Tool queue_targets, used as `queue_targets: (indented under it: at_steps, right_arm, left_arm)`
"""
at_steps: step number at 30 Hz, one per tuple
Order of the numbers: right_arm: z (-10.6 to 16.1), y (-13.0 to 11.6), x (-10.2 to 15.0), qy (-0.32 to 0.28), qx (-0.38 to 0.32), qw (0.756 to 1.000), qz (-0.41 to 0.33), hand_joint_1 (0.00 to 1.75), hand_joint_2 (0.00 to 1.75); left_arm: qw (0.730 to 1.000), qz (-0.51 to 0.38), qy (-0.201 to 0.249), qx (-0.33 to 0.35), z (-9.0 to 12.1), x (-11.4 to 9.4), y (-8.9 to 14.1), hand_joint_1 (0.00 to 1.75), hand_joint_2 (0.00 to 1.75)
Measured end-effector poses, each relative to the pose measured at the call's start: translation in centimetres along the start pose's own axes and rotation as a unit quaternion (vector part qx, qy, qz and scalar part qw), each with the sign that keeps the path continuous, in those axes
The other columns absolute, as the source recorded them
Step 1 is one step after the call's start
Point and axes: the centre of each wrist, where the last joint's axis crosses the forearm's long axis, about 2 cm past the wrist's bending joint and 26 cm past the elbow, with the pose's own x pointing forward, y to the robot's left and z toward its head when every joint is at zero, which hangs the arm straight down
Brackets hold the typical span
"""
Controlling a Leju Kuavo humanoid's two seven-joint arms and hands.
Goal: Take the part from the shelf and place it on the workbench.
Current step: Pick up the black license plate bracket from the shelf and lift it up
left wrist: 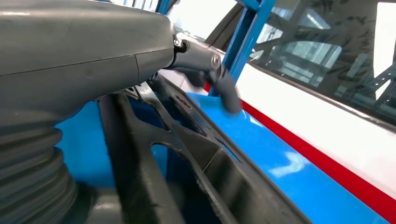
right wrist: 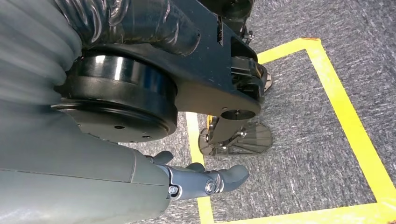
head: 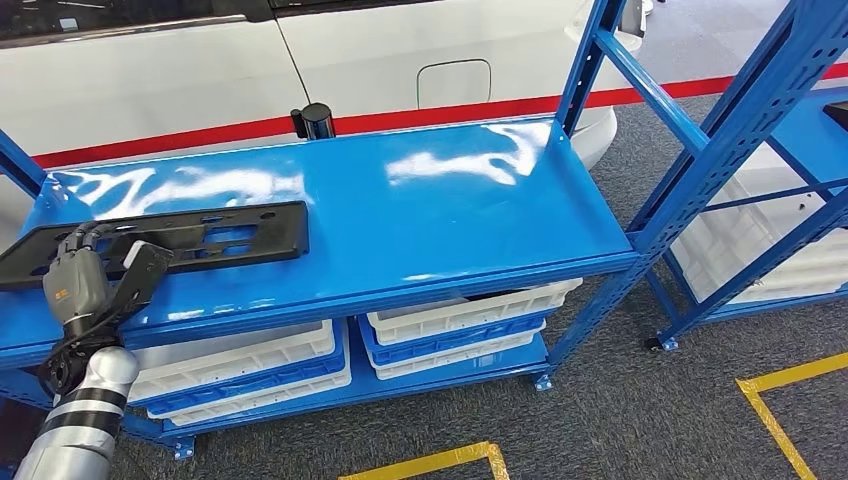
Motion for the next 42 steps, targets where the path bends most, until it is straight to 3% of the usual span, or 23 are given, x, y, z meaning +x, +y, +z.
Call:
queue_targets:
  at_steps: [12,24,32,42]
  right_arm:
    - [0.0,0.0,0.0,-0.002,0.000,1.000,0.000,0.00,1.75]
    - [0.0,0.0,0.1,-0.009,0.000,1.000,0.006,0.00,1.75]
    - [0.0,0.0,0.1,-0.010,0.001,1.000,0.009,0.00,1.75]
    - [0.0,-0.1,0.2,-0.010,-0.001,1.000,0.008,0.00,1.75]
  left_arm:
    - [0.999,-0.035,-0.021,0.014,0.4,-0.2,-0.2,1.75,1.75]
    - [0.992,-0.063,-0.101,0.038,2.5,0.4,-0.4,1.75,1.75]
    - [0.979,-0.053,-0.185,0.070,2.8,2.8,0.3,1.75,1.75]
    - [0.954,-0.034,-0.267,0.132,2.1,7.8,2.2,1.75,1.75]
